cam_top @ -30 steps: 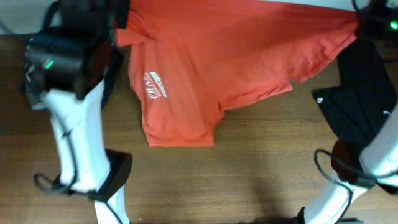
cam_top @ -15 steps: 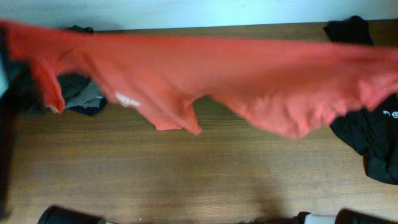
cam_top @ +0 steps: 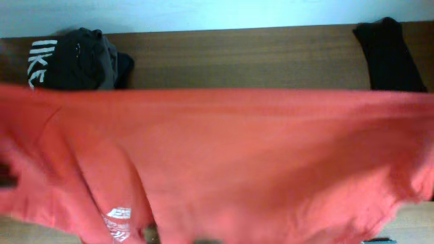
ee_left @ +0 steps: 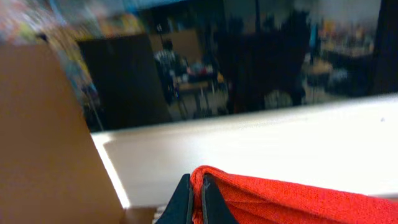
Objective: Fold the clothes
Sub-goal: 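Lift the shirt with both grippers, shake it, and lay it flat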
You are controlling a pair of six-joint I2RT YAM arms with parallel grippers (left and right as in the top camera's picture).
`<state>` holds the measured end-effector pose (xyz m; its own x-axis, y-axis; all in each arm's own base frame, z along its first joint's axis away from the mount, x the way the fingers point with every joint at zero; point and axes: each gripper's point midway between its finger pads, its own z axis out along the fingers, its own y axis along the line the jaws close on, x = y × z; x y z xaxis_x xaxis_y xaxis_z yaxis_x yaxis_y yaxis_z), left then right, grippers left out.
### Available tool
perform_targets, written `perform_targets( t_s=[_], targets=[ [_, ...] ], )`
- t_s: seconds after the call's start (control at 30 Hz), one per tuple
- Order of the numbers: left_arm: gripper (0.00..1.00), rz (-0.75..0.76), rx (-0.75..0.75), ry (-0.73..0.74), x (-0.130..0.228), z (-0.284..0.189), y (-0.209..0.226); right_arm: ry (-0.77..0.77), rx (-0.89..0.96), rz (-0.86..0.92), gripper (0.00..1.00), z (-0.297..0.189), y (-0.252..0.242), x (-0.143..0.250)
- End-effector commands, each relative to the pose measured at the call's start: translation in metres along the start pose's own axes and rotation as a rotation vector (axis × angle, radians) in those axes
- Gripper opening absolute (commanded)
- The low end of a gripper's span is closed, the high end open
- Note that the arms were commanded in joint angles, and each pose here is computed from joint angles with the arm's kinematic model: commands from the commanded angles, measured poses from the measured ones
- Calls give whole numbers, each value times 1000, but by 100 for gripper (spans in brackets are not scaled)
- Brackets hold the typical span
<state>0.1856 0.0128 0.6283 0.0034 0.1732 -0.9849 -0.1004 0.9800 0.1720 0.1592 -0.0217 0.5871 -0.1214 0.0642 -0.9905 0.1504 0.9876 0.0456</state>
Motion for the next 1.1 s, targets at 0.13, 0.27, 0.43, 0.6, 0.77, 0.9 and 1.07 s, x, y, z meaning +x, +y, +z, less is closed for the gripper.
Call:
perform_targets(
  t_s=[0.13,0.27,0.43,0.6,0.77,0.9,1.07],
  targets=[
    [1,110,5,300,66,111,-47,339,101,41,4,93,-33,59],
    [1,168,31,440,109,160,-74,521,98,49,4,142,-42,99],
    [1,231,57,591,168,218,-107,727,93,64,4,207,-54,156],
    [1,283,79,719,231,269,-137,869,61,96,4,274,-61,216],
    [1,315,86,812,296,315,-160,972,39,117,4,334,-67,284],
    [1,333,93,855,343,346,-180,1007,25,113,4,376,-67,333],
    [1,323,82,843,388,383,-196,980,0,91,4,418,-57,365]
  ],
)
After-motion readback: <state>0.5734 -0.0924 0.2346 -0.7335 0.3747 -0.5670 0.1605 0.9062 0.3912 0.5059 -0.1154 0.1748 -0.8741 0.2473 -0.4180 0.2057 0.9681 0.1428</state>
